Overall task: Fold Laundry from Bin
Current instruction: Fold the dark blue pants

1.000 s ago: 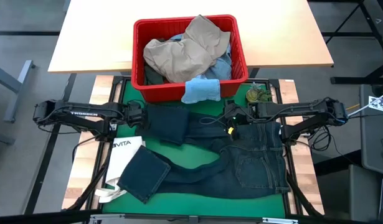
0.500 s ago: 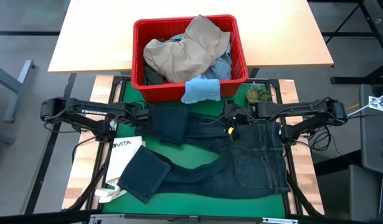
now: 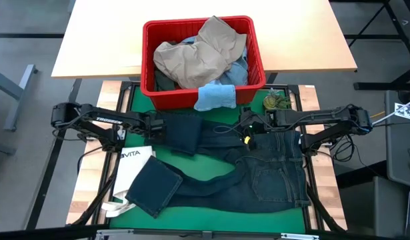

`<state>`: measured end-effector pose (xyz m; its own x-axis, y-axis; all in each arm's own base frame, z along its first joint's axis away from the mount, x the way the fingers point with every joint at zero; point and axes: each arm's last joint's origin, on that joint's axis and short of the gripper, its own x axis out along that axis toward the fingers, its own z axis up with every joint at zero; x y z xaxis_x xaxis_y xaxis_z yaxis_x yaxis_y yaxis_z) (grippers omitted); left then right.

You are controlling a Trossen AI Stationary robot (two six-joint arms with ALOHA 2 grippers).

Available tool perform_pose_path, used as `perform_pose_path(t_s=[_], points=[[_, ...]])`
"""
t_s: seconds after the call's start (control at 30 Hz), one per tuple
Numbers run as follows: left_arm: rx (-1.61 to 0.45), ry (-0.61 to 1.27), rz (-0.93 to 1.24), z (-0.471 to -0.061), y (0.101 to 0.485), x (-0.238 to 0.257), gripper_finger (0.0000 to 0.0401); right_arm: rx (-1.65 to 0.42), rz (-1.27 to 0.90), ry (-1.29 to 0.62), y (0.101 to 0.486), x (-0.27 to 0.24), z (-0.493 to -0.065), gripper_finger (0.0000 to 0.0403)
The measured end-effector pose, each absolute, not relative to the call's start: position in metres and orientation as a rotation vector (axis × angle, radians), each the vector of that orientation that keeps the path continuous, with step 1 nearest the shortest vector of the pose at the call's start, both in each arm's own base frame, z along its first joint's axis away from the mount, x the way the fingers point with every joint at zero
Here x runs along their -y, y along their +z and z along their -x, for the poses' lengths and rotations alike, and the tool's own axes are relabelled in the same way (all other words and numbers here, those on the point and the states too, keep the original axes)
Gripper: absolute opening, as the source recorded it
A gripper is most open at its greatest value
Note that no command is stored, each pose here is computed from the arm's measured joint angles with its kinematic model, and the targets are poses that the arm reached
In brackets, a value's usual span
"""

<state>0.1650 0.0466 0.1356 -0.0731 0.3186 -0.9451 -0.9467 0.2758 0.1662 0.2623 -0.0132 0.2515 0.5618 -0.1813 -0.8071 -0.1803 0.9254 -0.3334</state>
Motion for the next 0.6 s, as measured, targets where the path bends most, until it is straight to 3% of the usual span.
perform_pose_path(t_s=[0.4,0.6], points=[[-1.183,1.188,0.67,-0.162,0.1265,-0.0466,0.0118,-0.981,0.405,-0.001,0.2515,0.0132,-0.2623,0.0237],[-1.152,1.172,0.694,-0.1655,0.1259,-0.0472,0.0061,-0.981,0.405,-0.001,0.2515,0.0132,-0.2623,0.0237]])
